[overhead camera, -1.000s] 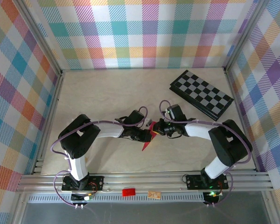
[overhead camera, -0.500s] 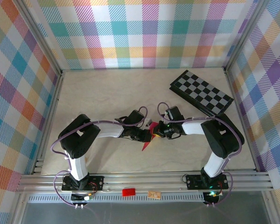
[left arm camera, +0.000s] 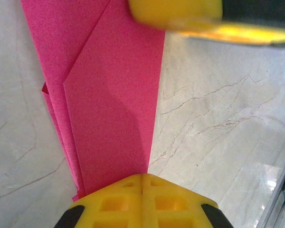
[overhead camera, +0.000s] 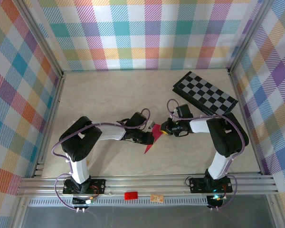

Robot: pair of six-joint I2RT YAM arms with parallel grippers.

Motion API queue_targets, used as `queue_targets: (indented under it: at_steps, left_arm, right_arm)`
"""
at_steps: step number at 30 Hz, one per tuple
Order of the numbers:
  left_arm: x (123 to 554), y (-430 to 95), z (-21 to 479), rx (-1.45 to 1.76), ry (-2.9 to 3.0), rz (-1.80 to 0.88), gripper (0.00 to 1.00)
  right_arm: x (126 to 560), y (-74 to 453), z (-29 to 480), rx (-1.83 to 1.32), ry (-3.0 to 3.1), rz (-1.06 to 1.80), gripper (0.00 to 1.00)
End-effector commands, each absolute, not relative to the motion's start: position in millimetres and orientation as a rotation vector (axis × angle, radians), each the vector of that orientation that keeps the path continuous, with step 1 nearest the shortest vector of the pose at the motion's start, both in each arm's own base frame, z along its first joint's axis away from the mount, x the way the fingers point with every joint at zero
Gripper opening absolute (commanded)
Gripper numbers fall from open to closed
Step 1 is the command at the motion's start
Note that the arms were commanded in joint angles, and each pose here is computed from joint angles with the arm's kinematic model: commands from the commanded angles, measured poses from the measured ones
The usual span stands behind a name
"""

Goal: Fold a paper plane with a square sheet of paper (pick it up from the middle)

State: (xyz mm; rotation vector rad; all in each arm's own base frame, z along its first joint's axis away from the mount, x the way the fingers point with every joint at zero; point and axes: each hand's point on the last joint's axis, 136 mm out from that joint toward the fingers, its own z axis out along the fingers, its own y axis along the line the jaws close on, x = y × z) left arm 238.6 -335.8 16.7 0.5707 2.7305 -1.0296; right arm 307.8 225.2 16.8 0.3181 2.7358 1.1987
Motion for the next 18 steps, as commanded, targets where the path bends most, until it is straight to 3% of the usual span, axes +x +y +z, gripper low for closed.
queue_targets:
  at_steps: [1,11,18]
  left_arm:
    - [194,-274,-44,0.527,3.052,-0.740,0.00]
    - [194,-275,-44,0.531,3.046,-0.748,0.00]
    - [194,-275,-44,0.525,3.044,-0.750,0.00]
  right_arm:
    - [330,201,6,0.376,2.718,1.044,0.10]
    - [347,179,13,0.459,2.672,1.023,0.11]
    - [348,182,56,0.403,2.576,1.094,0.14]
